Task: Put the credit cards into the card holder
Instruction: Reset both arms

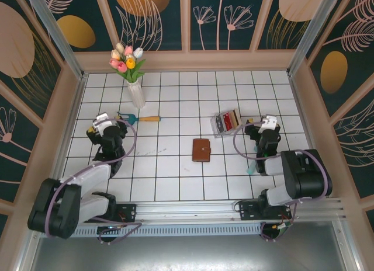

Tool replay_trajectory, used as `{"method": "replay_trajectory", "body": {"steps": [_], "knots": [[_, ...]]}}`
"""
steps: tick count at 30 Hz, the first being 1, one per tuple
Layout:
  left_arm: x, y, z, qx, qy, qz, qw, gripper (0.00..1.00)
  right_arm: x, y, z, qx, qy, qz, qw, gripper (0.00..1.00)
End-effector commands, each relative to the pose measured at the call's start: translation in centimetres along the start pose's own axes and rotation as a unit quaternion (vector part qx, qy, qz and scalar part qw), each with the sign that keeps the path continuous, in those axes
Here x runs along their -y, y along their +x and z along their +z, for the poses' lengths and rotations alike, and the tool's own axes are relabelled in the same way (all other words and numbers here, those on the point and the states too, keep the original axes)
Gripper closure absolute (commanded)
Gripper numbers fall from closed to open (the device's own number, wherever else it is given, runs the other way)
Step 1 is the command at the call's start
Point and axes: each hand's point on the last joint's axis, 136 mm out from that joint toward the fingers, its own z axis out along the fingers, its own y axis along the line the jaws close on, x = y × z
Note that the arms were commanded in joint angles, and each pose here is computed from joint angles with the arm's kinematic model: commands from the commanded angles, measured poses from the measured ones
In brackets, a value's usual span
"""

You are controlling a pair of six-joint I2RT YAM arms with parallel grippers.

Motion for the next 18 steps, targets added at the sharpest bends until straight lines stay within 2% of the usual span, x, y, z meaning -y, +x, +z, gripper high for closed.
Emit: {"method": "replay_trajectory", "body": {"steps": [1,2,4,6,8,9,10,12,15,18], "knots": [[1.3,-1.6,0.4,0.069,0.05,0.008,0.996,0.02,0.8,-2.2,-0.1,0.062,-0.004,0.033,0.998,0.12],[1.5,-1.7,0.7,0.069,0.048,0.012,0.996,0.02,1.2,-2.6,-0.2,0.081,0.01,0.034,0.996,0.11],[1.9,-2.2,0.9,0.085,0.061,0.019,0.994,0.01,0.8,-2.0,0.6,0.05,0.001,0.032,0.998,0.11],[1.2,-2.6,1.2,0.106,0.051,0.012,0.993,0.01,1.1,-2.0,0.7,0.047,0.005,0.037,0.998,0.11],[0.8,-1.8,2.0,0.1,0.069,-0.007,0.993,0.01,1.7,-2.0,0.7,0.049,0.019,0.046,0.998,0.07],[0.8,-1.5,2.3,0.088,0.074,-0.009,0.993,0.02,1.7,-2.2,0.7,0.053,0.019,0.047,0.997,0.01],[1.2,-1.4,2.3,0.083,0.092,-0.007,0.992,0.01,1.7,-2.1,0.7,0.05,0.02,0.047,0.997,0.01],[1.5,-1.2,1.7,0.107,0.117,-0.006,0.987,0.01,1.7,-2.1,0.7,0.051,0.02,0.047,0.997,0.01],[1.5,-0.7,1.9,0.091,0.116,-0.003,0.989,0.02,1.8,-2.1,0.7,0.052,0.02,0.046,0.997,0.01],[0.5,-0.6,2.9,0.079,0.088,-0.02,0.993,0.01,1.8,-2.1,0.7,0.051,0.02,0.047,0.997,0.01]]}}
